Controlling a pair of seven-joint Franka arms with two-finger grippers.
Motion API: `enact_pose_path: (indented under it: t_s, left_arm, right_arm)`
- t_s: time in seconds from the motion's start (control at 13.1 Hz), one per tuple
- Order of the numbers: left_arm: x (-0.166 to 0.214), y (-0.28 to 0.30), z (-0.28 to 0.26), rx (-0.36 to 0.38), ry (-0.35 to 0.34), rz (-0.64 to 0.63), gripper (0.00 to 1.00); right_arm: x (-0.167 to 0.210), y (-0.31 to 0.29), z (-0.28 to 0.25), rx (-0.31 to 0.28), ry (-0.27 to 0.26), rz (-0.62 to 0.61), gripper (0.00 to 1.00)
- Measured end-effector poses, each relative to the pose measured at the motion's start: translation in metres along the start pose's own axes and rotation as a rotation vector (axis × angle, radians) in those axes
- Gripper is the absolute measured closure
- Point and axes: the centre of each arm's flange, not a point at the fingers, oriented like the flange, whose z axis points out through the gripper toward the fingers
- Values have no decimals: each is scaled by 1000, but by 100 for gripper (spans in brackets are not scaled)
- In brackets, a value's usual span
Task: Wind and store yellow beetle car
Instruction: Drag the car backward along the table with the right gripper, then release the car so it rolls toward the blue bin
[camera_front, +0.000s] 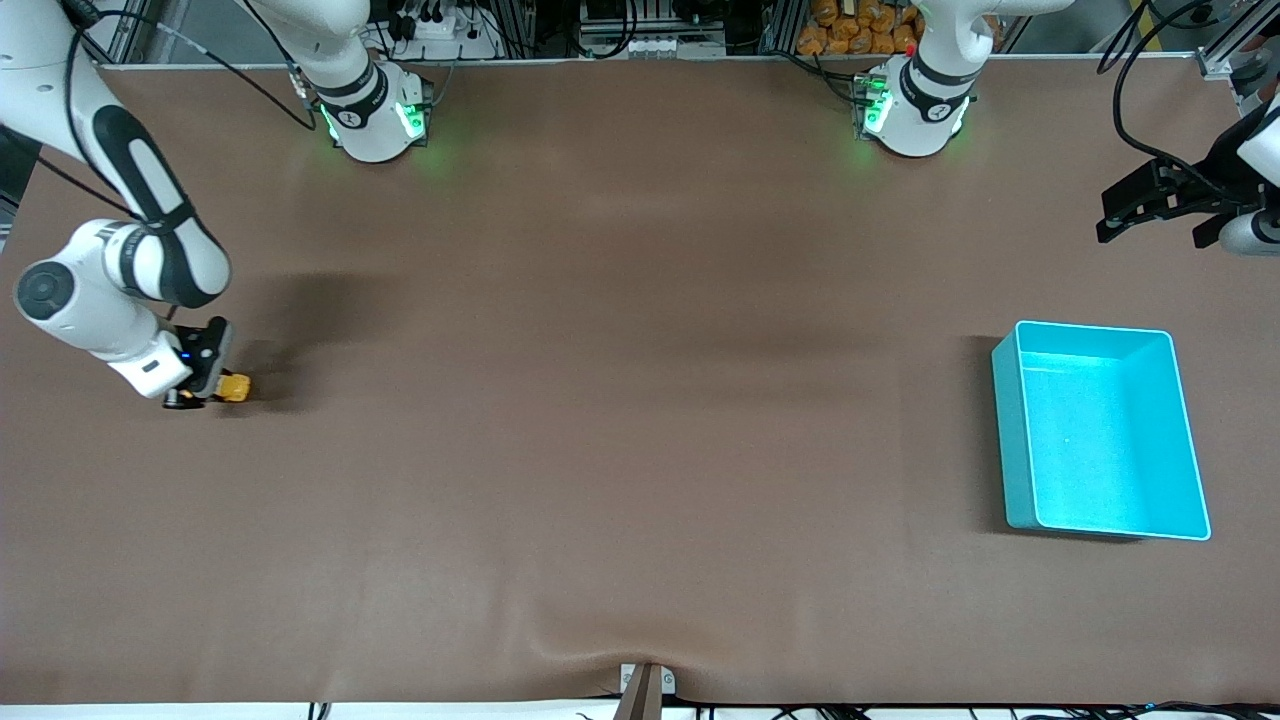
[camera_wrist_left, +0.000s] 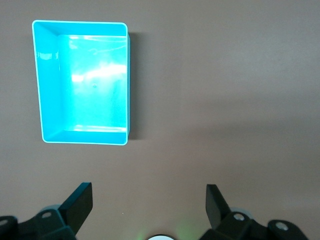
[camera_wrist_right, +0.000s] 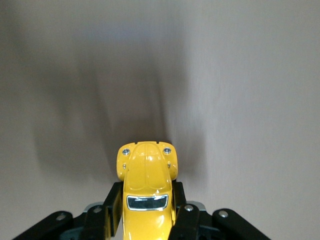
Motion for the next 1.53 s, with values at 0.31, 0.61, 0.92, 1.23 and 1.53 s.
enact_pose_path:
  t_s: [0.31, 0.61, 0.92, 1.23, 1.53]
  left_arm:
    - [0, 0, 0, 0, 0, 0, 0]
    - [0, 0, 0, 0, 0, 0, 0]
    - [0, 0, 0, 0, 0, 0, 0]
    - [0, 0, 0, 0, 0, 0, 0]
    - [0, 0, 0, 0, 0, 0, 0]
  right_arm:
    - [-44, -1, 3, -9, -8, -7, 56]
    - [-66, 2, 5, 3, -11, 4, 56]
    - [-84, 5, 30, 64, 12, 38, 26]
    - [-106, 24, 14, 167, 52, 95, 0]
    - [-109, 34, 0, 193, 71, 107, 0]
